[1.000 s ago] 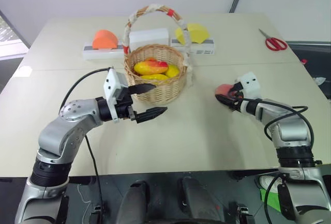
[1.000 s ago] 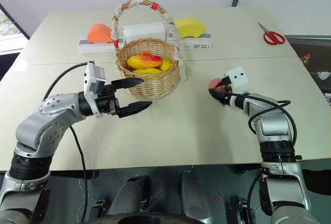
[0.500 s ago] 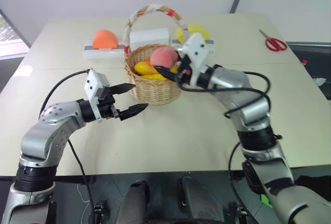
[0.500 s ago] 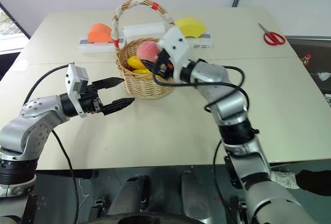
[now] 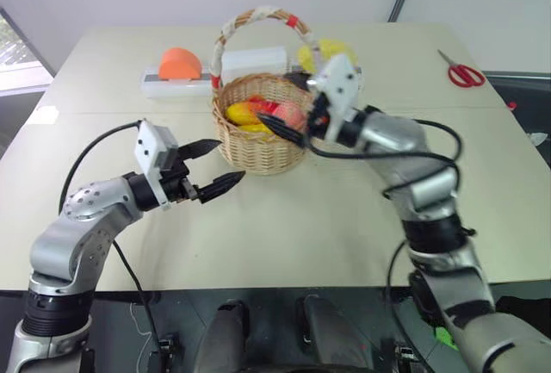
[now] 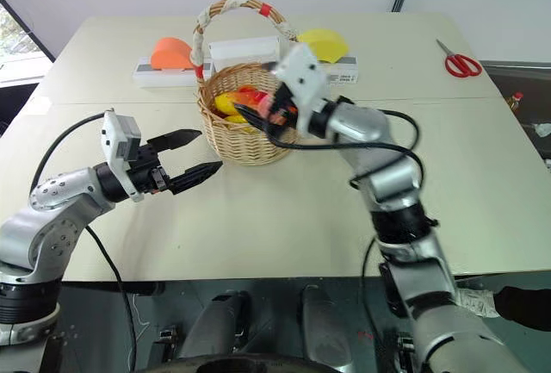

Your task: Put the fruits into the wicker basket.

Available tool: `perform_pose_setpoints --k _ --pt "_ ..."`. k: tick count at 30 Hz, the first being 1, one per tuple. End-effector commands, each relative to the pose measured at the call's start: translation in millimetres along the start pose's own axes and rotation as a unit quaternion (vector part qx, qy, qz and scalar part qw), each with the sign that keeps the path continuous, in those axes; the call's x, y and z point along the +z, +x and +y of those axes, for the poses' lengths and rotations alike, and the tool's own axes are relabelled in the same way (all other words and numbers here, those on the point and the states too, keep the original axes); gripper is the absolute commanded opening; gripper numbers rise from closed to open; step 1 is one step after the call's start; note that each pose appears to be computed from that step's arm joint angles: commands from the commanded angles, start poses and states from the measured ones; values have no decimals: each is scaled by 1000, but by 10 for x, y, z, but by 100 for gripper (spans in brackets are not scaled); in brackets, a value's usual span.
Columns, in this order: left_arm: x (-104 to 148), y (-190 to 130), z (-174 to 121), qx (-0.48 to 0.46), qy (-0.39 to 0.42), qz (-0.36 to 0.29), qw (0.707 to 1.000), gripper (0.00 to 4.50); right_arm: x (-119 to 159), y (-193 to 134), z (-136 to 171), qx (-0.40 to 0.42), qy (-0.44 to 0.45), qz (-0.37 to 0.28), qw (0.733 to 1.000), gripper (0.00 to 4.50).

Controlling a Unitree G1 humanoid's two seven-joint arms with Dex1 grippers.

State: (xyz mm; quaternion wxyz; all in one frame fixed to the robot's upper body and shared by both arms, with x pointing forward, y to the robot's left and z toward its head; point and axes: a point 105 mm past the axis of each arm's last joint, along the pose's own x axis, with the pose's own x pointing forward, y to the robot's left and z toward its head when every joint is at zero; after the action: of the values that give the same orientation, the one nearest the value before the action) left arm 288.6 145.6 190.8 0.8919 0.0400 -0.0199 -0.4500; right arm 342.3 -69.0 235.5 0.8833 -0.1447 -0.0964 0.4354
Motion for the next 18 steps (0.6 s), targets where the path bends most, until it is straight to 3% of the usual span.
perform_pose_setpoints --k 1,9,10,12,18 --pt "108 7 2 1 15 -21 1000 450 73 -173 -72 -23 18 -11 1000 446" --pt "103 72 -3 -7 11 -25 1000 450 -203 144 -476 -160 95 -7 983 446" --pt "108 80 -4 -8 11 -26 1000 450 -219 197 -497 -164 100 -10 981 423" --pt "124 90 -14 -8 12 -29 999 450 -241 262 -512 -163 107 -16 981 356" --pt "114 59 -56 -4 9 -30 1000 450 -223 292 -570 -170 120 -39 977 38"
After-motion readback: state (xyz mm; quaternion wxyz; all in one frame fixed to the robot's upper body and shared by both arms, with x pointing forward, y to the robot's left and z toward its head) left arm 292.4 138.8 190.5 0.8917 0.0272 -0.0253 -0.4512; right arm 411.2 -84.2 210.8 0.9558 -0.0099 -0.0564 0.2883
